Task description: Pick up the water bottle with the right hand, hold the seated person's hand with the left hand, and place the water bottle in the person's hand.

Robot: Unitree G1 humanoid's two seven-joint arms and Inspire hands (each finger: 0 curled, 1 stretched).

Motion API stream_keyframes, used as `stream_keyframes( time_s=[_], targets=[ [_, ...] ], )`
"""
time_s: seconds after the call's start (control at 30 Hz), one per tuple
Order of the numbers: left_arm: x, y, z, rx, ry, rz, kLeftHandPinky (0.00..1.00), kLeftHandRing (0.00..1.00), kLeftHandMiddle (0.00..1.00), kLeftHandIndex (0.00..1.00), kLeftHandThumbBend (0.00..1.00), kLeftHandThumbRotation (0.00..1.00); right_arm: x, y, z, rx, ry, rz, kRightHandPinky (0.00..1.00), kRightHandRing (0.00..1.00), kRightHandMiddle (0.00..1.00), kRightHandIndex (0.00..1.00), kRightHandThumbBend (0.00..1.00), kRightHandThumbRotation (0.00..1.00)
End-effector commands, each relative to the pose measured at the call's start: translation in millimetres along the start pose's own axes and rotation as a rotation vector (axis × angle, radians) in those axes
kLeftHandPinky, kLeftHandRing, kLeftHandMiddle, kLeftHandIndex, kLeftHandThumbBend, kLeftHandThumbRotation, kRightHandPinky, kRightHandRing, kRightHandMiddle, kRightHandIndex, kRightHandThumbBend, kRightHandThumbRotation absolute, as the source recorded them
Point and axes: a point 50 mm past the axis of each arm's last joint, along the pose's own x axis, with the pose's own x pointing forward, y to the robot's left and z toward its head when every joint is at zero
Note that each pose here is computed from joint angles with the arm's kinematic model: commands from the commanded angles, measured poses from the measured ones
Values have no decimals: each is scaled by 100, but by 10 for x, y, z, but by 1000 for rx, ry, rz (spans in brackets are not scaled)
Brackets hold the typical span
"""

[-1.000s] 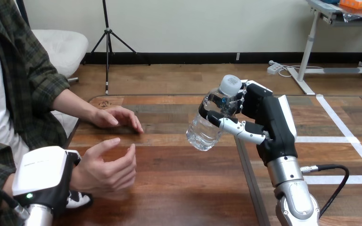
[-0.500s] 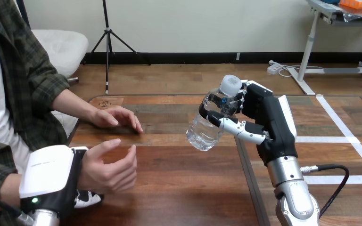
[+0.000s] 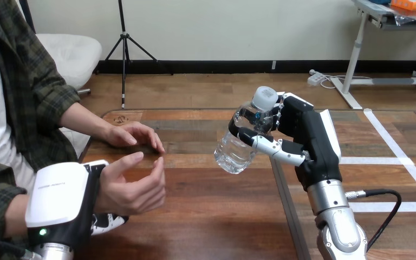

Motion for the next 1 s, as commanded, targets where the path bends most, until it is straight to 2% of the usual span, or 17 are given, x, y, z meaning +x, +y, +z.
stream_keyframes(
  time_s=[0.0,0.4,0.97],
  targets=[
    [135,109,170,-30,-86,103,36,39,43,46,91,0,279,-9,297,12,-145,-22,38,40,46,57,69,0],
    [142,144,283,-64,-138,125,34,37,41,45,87,0,281,-9,298,18,-144,-27,38,40,46,57,69,0],
    [159,153,371,-83,-190,162,32,35,40,43,90,0,286,-6,301,9,-145,-33,39,41,45,57,68,0]
  ],
)
